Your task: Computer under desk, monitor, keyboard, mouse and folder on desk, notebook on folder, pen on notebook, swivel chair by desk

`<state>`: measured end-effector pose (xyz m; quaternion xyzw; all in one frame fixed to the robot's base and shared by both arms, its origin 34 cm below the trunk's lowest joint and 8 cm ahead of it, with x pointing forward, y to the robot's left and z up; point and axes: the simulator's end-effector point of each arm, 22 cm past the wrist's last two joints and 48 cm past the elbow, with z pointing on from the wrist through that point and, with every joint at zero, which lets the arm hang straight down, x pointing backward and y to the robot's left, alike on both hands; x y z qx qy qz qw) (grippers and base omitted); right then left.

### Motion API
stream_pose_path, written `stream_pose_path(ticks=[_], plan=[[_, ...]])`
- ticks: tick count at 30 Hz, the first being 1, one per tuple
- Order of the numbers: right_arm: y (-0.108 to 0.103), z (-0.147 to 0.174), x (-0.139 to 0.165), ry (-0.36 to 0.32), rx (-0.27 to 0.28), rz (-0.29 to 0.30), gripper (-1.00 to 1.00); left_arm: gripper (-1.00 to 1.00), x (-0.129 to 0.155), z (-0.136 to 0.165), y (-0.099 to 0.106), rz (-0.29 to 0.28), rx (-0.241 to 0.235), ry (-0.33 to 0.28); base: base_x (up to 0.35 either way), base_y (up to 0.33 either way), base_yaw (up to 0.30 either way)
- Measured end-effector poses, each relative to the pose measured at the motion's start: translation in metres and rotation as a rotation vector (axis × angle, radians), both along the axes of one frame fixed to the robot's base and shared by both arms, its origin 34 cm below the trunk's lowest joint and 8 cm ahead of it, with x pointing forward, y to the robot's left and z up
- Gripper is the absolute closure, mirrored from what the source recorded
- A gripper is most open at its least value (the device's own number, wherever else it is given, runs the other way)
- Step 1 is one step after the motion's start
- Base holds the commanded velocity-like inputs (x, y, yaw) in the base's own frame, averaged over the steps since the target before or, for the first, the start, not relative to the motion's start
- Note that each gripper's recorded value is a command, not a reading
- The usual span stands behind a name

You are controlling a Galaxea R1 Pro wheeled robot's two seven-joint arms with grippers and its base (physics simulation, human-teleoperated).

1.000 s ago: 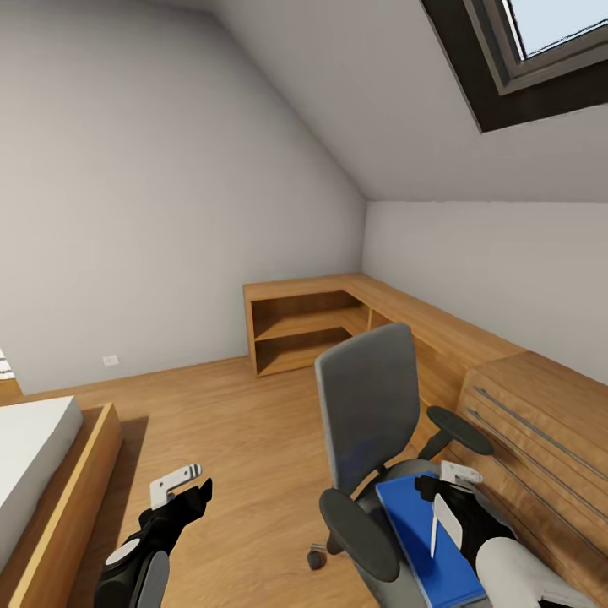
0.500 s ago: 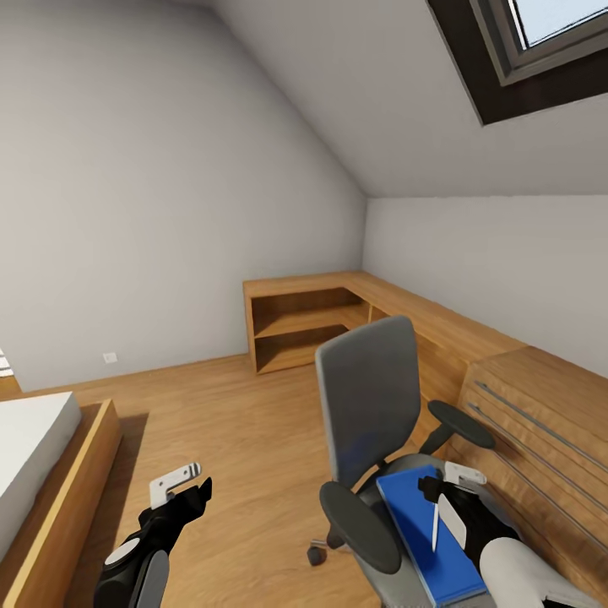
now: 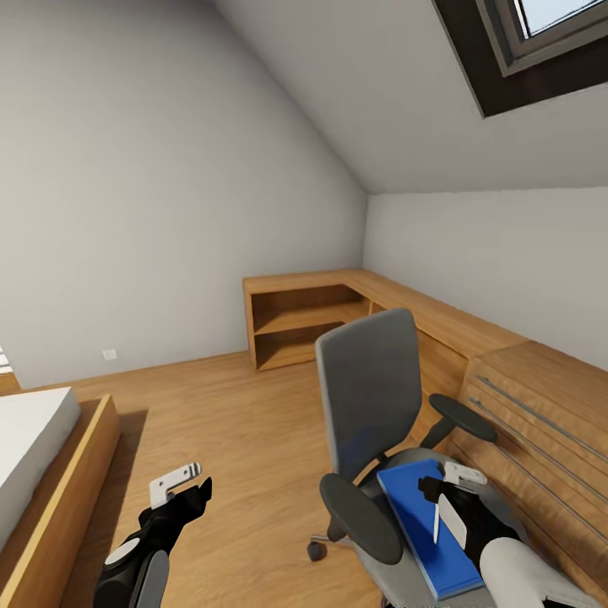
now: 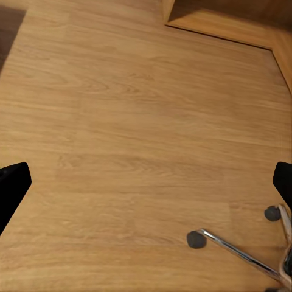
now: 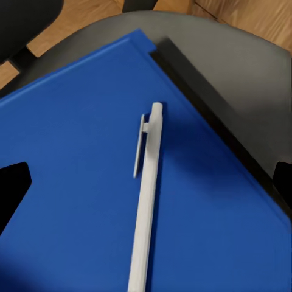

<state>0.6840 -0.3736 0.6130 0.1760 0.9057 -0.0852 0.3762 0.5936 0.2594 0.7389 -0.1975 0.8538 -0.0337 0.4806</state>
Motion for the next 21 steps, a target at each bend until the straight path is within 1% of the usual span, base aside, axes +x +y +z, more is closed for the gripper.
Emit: stream_pose_path(ticks=[8, 18, 21], plan=[[0.000, -0.015, -0.002, 0.000, 0.000, 0.001, -1.00, -1.00, -0.002, -0.015, 0.000, 0.000, 0.000, 0.000, 0.000, 0.000, 0.000], [0.000, -0.015, -0.002, 0.001, 0.000, 0.001, -1.00, -1.00, -0.002, -0.015, 0.000, 0.000, 0.000, 0.000, 0.000, 0.000, 0.000], [0.000, -0.021, -0.003, 0.001, 0.000, 0.001, -1.00, -1.00, -0.003, -0.021, 0.000, 0.000, 0.000, 0.000, 0.000, 0.000, 0.000]])
